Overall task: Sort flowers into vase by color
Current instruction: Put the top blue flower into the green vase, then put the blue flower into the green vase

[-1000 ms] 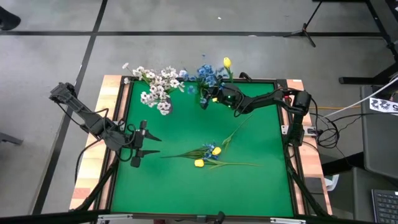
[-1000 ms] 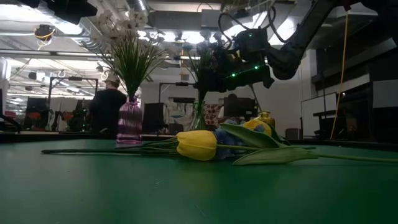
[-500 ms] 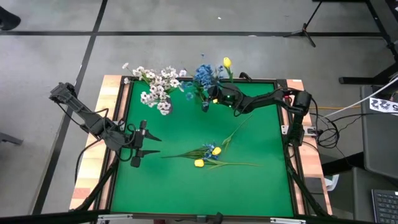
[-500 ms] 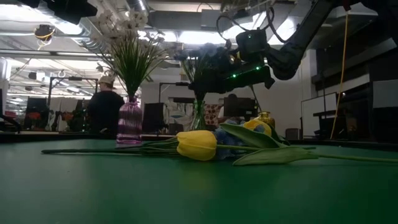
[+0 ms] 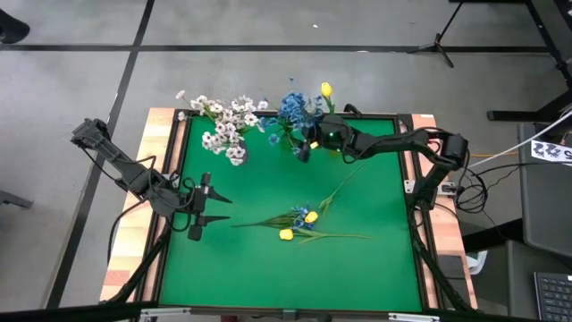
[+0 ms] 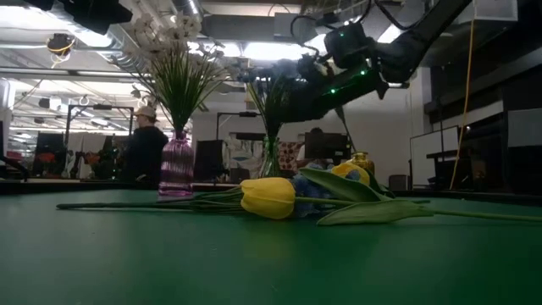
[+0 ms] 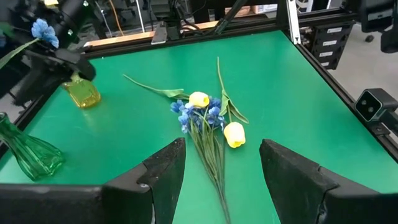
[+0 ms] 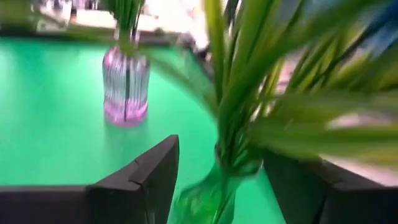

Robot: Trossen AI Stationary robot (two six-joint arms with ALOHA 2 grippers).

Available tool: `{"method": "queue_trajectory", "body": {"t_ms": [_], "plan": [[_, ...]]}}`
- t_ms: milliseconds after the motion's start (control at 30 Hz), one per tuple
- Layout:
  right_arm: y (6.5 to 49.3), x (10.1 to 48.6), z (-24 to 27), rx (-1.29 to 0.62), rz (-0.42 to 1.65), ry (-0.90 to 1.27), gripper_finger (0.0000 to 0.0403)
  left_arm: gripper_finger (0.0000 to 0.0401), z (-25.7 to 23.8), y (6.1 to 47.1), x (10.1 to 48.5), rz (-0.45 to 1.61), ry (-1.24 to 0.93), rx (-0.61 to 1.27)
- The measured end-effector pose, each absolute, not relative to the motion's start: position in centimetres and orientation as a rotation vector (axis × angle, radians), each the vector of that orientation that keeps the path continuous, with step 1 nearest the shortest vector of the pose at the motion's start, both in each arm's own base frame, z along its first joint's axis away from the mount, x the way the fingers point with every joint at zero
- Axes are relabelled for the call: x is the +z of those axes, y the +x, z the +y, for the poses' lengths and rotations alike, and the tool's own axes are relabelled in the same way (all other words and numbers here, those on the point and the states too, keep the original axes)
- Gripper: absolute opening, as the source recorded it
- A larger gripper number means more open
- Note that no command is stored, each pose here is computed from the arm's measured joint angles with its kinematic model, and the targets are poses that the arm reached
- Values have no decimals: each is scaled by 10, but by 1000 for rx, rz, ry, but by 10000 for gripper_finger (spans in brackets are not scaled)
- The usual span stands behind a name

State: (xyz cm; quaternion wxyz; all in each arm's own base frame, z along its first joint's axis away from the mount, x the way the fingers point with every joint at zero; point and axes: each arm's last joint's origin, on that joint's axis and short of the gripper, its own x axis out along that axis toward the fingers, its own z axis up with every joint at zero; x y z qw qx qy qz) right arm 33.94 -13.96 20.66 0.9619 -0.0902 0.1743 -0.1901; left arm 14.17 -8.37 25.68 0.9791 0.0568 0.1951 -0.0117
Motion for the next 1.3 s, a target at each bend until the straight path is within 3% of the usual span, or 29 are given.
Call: {"method": "queue_trajectory", "body": {"t_ms": [200, 533, 867, 1300], "plan": [[333, 199, -134, -302, 477, -138, 228, 205, -84, 142, 257, 393, 111, -23], [311, 218, -111, -194, 629, -105, 227, 205, -87, 146, 251, 424, 3, 7], [290, 234, -59, -160, 801, -149, 227, 205, -110, 177, 208, 622, 21, 25], [286, 233, -8, -145, 866, -211, 227, 205, -132, 214, 164, 665, 44, -21]]}}
